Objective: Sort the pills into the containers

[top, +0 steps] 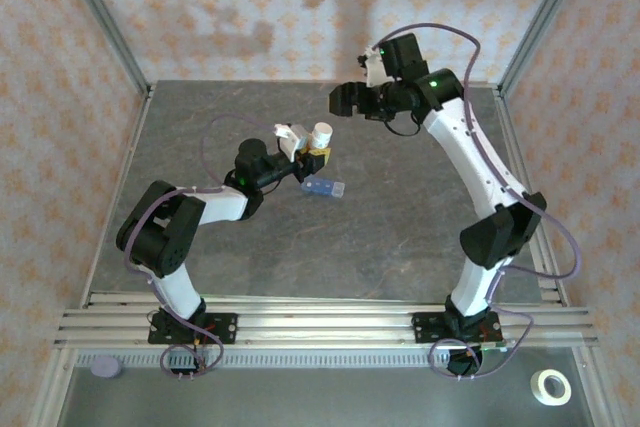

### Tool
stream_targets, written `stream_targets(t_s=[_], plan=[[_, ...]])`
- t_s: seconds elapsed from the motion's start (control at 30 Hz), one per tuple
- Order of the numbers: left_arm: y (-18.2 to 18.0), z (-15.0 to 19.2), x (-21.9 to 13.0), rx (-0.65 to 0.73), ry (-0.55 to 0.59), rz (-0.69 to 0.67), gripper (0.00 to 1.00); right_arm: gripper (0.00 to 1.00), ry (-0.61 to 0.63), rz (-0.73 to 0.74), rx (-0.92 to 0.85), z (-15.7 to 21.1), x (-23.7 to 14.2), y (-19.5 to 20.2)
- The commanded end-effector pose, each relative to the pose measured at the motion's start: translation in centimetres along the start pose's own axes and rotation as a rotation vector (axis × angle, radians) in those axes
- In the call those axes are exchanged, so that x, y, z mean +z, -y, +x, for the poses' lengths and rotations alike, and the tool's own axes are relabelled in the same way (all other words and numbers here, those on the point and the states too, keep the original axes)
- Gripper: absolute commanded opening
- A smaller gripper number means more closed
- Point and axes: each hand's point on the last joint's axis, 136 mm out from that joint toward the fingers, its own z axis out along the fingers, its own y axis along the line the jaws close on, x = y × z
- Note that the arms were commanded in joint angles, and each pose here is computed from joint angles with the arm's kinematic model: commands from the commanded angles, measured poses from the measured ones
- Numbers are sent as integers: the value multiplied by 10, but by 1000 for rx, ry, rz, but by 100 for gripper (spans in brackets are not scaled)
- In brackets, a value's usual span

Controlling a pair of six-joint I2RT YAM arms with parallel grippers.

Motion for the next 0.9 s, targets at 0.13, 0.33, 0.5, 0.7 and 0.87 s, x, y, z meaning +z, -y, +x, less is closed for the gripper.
stream_targets(t_s=[0.13,0.33,0.5,0.7,0.87], plan=[[8,-38,0,22,97,62,0,79,-189,-11,-195,31,21,-15],[9,-38,0,18,96,66,0,77,-224,31,-200,39,33,-8],[9,-37,0,17,96,68,0,70,-235,30,-192,41,37,-7],[10,-38,1,14,97,72,0,64,-247,31,-179,43,43,-5],[9,-37,1,10,95,71,0,56,-251,26,-171,43,48,-5]])
